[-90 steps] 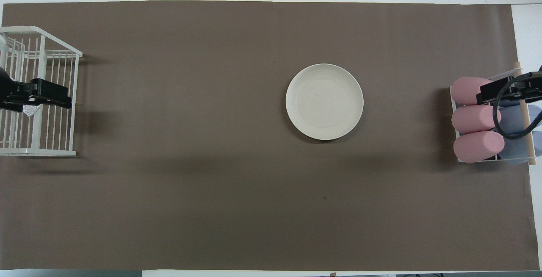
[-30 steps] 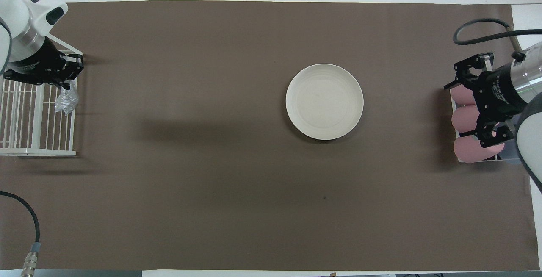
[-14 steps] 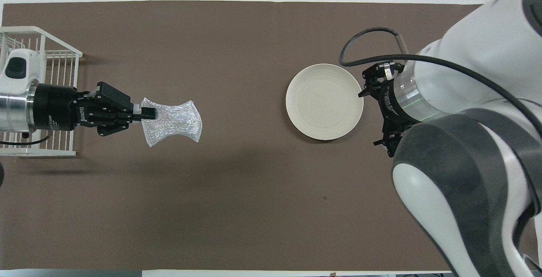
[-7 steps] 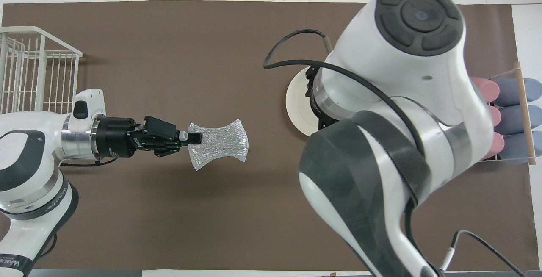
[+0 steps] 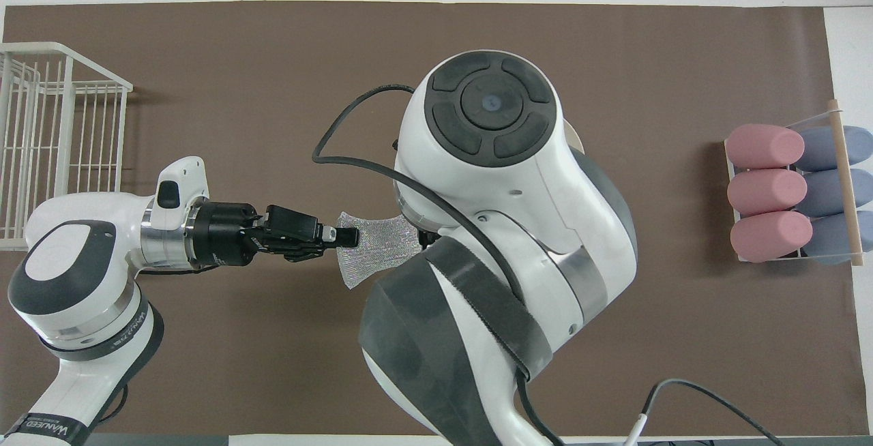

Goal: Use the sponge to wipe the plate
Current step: 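Grasp the sponge from the left gripper with the right gripper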

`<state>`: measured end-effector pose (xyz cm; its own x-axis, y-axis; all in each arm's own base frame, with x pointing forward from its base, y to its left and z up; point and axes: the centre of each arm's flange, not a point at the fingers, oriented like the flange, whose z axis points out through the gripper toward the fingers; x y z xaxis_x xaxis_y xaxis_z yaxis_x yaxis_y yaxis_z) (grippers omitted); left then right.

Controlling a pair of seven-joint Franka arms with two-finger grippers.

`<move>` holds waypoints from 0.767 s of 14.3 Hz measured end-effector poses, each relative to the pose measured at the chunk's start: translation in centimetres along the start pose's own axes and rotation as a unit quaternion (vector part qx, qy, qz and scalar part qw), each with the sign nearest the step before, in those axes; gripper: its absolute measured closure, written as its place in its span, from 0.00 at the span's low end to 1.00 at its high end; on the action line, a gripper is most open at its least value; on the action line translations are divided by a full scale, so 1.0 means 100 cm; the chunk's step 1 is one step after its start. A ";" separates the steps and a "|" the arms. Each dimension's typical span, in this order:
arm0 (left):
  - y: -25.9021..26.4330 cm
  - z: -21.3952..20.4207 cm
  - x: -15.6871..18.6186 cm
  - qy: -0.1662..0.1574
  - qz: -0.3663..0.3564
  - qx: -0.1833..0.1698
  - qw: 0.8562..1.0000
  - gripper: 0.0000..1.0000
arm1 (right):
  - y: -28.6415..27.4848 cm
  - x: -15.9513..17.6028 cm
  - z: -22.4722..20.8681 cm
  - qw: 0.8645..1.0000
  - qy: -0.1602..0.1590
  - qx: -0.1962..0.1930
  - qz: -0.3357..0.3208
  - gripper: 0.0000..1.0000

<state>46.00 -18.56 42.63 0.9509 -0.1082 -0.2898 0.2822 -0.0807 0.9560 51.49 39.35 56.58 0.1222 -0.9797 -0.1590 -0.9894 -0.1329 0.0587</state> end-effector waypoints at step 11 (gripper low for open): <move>0.002 0.004 -0.001 -0.002 0.000 -0.007 1.000 0.96 | 0.052 -0.031 0.024 0.999 -0.021 0.021 -0.016 0.00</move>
<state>45.93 -18.95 42.81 0.9505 -0.1117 -0.2901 0.2841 -0.0664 0.9565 45.76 42.07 55.00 0.1512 -0.9677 -0.2017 -0.9876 -0.1568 0.0118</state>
